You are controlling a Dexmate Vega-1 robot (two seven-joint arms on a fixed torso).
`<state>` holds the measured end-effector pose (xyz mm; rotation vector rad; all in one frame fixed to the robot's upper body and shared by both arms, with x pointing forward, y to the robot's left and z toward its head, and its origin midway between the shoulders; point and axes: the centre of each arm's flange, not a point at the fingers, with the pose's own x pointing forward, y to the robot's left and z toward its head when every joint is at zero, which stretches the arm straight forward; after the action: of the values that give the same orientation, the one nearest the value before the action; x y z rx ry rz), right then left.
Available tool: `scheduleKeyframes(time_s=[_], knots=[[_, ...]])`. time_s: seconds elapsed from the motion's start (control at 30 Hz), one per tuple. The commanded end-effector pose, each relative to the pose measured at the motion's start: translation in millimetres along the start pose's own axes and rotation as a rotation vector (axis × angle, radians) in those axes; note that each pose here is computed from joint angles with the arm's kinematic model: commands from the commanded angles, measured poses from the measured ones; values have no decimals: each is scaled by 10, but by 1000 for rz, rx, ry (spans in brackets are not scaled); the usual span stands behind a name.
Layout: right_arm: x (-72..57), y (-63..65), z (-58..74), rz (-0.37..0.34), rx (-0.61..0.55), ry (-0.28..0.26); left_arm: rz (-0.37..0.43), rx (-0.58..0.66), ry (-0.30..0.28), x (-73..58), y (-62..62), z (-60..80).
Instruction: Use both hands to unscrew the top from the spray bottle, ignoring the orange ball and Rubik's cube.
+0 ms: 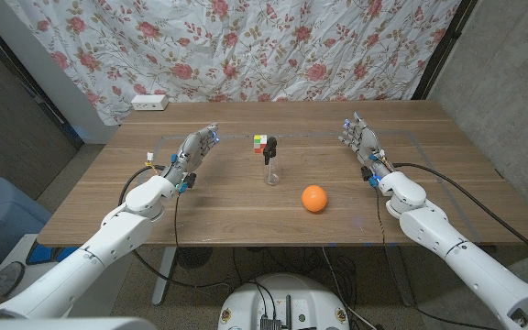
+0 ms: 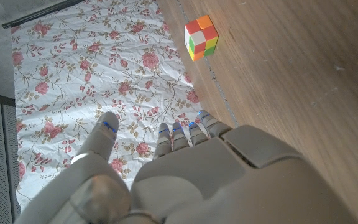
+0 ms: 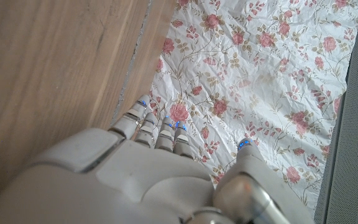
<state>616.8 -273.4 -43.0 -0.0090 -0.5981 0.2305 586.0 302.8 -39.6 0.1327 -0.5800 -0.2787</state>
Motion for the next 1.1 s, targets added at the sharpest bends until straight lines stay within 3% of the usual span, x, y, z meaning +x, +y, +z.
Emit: scheduleKeyframes(time_s=[0.03,0.57,1.1], knots=[[-109,-9,4,3,-6,-3,-61,63,6,-103,-47,32],[-172,-61,-10,-5,-7,-2,-185,124,16,-154,-76,79],[-134,-65,-41,1,-2,-8,-274,168,36,-73,-112,53]])
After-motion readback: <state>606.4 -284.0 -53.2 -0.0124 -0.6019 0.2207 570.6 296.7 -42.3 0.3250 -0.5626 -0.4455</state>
